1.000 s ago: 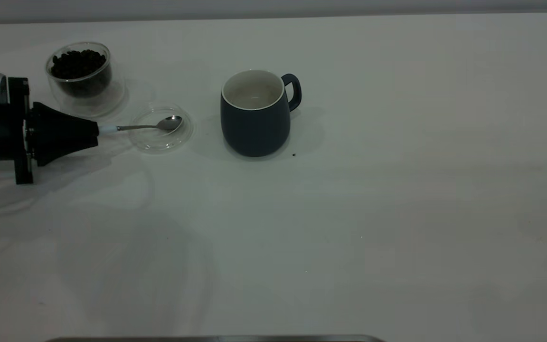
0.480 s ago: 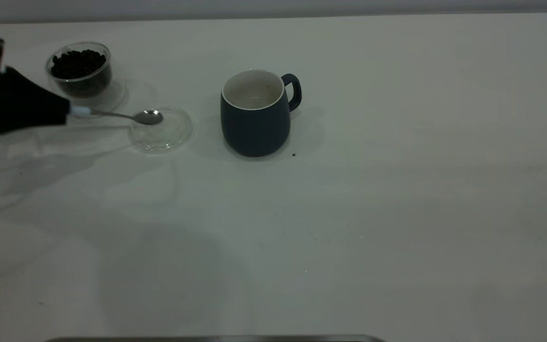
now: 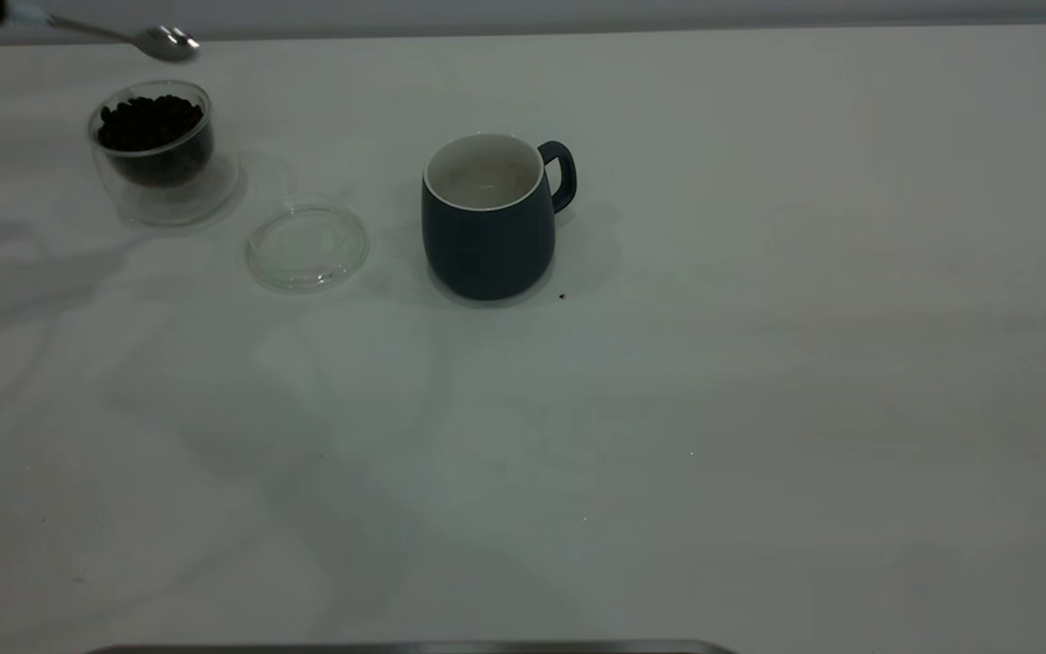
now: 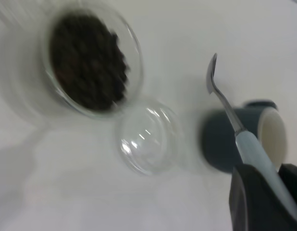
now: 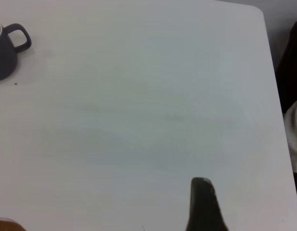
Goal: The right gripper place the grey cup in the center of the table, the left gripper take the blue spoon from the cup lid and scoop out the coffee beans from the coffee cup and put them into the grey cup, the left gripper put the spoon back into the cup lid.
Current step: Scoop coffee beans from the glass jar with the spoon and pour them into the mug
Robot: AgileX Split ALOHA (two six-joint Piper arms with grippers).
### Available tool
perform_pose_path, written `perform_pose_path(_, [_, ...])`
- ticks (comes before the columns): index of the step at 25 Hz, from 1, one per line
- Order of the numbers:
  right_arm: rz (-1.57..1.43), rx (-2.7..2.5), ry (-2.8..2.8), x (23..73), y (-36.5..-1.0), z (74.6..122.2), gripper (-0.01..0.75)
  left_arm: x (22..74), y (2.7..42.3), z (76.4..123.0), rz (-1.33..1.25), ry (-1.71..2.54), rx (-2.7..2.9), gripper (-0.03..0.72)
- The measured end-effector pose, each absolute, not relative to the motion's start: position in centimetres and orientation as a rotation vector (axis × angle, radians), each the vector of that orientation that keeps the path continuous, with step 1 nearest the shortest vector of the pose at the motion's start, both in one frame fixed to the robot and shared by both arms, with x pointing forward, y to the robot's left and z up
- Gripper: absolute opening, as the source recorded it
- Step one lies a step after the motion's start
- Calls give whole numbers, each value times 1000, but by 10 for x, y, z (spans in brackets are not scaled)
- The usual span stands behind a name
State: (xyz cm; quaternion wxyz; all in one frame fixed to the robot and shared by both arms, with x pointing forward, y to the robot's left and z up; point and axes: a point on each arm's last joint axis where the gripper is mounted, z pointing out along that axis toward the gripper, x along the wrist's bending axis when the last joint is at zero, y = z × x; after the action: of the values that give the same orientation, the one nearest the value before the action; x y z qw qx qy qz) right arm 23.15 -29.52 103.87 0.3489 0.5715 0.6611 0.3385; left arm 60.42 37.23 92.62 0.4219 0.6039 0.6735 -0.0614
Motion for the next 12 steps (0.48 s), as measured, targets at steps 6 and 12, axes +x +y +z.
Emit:
perform_pose_path(6, [877, 1481, 1713, 232, -295, 1039, 459, 606, 384, 923, -22, 1825, 1515, 132])
perform_pose_path(12, [877, 1481, 1713, 232, -295, 1039, 459, 607, 392, 920, 49, 1912, 1485, 132])
